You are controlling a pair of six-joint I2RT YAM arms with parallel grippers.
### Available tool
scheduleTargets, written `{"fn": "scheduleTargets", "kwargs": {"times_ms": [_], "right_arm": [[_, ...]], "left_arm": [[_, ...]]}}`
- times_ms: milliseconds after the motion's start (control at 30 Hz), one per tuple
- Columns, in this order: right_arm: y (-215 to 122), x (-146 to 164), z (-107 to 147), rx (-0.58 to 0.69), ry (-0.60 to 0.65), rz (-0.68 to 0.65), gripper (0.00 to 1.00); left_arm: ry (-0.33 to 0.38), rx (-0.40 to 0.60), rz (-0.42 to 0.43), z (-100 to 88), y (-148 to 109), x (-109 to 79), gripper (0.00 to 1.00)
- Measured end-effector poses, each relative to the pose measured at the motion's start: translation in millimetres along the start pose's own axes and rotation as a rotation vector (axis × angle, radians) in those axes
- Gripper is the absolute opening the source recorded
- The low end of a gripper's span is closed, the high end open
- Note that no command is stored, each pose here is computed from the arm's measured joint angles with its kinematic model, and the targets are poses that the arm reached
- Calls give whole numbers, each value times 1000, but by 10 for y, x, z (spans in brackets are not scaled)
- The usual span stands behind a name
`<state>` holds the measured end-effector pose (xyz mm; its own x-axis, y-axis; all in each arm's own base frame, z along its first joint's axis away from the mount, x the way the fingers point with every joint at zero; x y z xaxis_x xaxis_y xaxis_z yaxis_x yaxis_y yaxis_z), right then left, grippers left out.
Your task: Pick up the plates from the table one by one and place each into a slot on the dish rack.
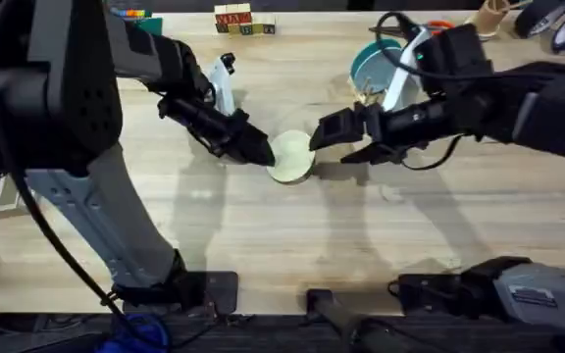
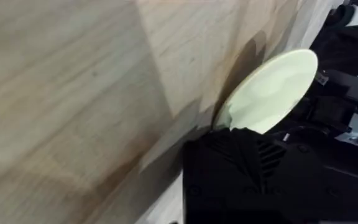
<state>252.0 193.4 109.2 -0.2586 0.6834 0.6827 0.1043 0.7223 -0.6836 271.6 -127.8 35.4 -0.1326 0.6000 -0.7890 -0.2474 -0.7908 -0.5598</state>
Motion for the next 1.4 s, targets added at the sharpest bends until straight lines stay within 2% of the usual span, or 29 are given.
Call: {"fn": "scheduleTargets", "kwargs": {"times_ms": [300,500,767,1233,1400], "right_arm": [[301,48,-52,18,-41,-26,995],[533,-69,-20,60,27,-23,994],[564,-45,-85,39,76,-35,994],[771,177,-138,15,-9,-80,992],[783,186,-125,20,-10,-80,928]], "left_arm": [[0,0,0,0,0,0,43],[0,0,0,1,0,0,43],[0,0,0,0,0,0,43],[0,0,0,0,0,0,42],[0,0,0,0,1,0,42]]}}
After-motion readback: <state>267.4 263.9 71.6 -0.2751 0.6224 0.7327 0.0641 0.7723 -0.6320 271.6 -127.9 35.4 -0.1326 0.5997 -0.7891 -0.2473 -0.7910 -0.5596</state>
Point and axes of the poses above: each hand's point on the last joint's axis, 136 mm out from that joint toward the fingers, its own y axis out along the fingers, its own x axis along the line the jaws close on, z = x × y, the point moved 1 cm from there along -y, back along the fingers, and after that the axes turned 10 degrees about -y, right-handed, at the moved point
